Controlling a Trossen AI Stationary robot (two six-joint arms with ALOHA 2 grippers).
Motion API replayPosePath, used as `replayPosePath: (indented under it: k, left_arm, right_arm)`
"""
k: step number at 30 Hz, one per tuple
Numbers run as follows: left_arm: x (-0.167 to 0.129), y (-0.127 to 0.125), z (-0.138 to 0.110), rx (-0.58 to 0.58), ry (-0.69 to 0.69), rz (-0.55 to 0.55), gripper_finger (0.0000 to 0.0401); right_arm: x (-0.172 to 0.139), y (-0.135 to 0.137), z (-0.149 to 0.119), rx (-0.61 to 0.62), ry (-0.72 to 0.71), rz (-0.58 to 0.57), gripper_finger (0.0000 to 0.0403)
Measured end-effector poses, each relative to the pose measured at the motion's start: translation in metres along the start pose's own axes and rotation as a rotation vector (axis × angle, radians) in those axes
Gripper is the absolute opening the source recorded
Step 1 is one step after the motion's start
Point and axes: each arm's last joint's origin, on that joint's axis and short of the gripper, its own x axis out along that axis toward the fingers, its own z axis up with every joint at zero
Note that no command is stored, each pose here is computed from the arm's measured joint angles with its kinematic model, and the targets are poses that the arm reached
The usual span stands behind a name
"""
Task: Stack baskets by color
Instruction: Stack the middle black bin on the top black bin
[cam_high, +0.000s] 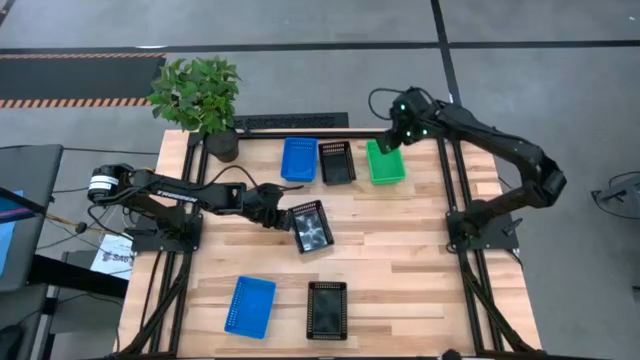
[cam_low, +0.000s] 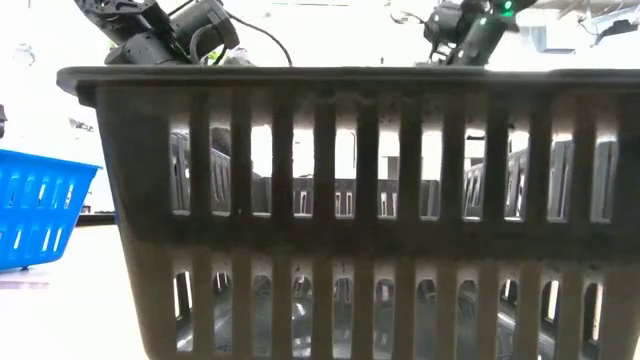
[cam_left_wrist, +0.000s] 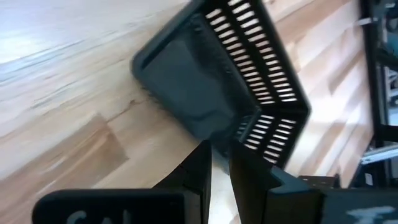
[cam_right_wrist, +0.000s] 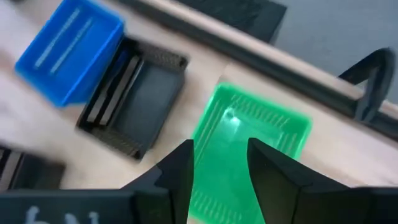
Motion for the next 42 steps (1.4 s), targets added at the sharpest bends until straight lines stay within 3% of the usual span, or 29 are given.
replayPosePath:
  k: [6,15,29,42]
  left_arm:
    - [0.0,-0.003,0.001,0.004,0.009,-0.038,0.0041]
    - [0.0,-0.005,0.001,0.007,0.008,-0.066,0.0041]
    - [0.0,-0.006,0.001,-0.006,0.018,-0.07,0.0041]
    - [0.0,-0.006,0.0,-0.005,0.036,-0.082,0.0041]
  right_arm:
    - [-0.007,0.037,-0.025,-0.106,0.082,0.049,0.0167]
    - [0.014,0.066,-0.075,-0.197,0.141,-0.047,0.0164]
    - [0.041,0.048,-0.092,-0.161,0.16,-0.09,0.0159]
    - [0.041,0.054,-0.097,-0.194,0.154,-0.082,0.0152]
